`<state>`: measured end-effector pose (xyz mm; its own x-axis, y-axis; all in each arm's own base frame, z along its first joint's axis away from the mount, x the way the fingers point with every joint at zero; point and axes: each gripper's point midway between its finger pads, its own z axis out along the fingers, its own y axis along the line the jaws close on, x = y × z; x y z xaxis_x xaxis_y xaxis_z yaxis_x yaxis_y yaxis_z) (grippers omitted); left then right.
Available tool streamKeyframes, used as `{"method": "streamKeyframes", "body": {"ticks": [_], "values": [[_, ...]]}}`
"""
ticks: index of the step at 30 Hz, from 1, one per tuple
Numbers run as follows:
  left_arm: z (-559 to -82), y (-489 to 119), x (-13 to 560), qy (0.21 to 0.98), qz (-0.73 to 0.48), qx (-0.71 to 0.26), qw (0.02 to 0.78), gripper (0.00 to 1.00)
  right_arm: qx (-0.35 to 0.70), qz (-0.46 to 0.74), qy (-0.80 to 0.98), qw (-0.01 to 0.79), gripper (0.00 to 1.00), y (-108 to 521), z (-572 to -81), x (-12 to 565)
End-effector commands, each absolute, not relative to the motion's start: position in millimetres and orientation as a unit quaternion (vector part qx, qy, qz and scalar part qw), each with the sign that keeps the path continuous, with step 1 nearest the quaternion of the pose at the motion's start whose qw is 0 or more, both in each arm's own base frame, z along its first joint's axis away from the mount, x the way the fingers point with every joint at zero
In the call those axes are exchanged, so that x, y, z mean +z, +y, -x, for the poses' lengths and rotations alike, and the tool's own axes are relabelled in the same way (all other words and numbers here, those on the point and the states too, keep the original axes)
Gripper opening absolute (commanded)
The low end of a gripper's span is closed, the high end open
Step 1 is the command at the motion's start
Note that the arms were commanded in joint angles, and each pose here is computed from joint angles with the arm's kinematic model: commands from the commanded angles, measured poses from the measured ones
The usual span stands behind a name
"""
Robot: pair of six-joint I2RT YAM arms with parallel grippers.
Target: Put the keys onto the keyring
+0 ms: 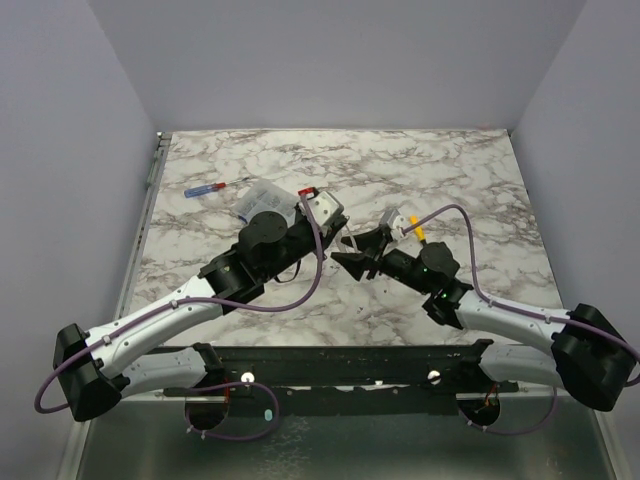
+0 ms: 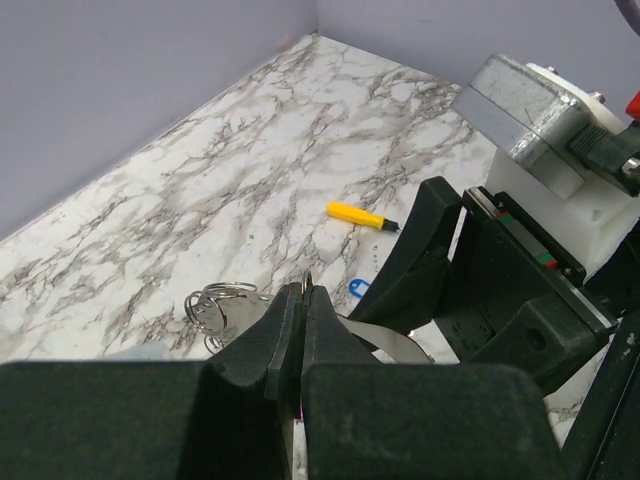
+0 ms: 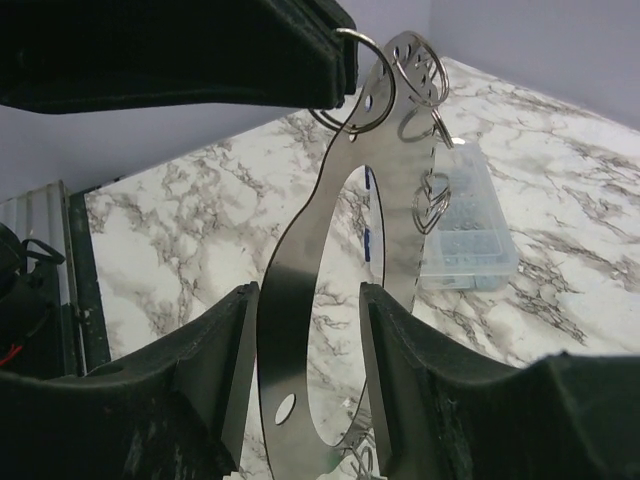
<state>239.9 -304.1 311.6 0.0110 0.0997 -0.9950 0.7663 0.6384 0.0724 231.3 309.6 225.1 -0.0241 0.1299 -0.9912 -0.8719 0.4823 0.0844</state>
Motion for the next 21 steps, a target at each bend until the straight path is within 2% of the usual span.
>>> {"method": "streamKeyframes", "body": {"ticks": [1, 7, 16, 21], "values": [[-241.8, -304.0, 338.2, 0.624, -0.314, -0.276, 0.66, 0.0, 0.394, 0.32, 0.584, 0.634, 0.51, 315.2, -234.4, 232.8], [-239.4, -301.6, 341.0, 0.619, -0.312, -0.281, 0.664, 0.0, 0.397, 0.33, 0.584, 0.627, 0.51, 321.9, -233.7, 229.7], [-237.7, -299.1, 340.6, 0.615, -0.311, -0.284, 0.666, 0.0, 0.394, 0.335, 0.586, 0.623, 0.65, 328.9, -235.4, 230.4], [-237.2, -297.5, 340.1, 0.615, -0.309, -0.287, 0.667, 0.0, 0.393, 0.341, 0.588, 0.619, 0.66, 332.5, -234.9, 228.6]]}}
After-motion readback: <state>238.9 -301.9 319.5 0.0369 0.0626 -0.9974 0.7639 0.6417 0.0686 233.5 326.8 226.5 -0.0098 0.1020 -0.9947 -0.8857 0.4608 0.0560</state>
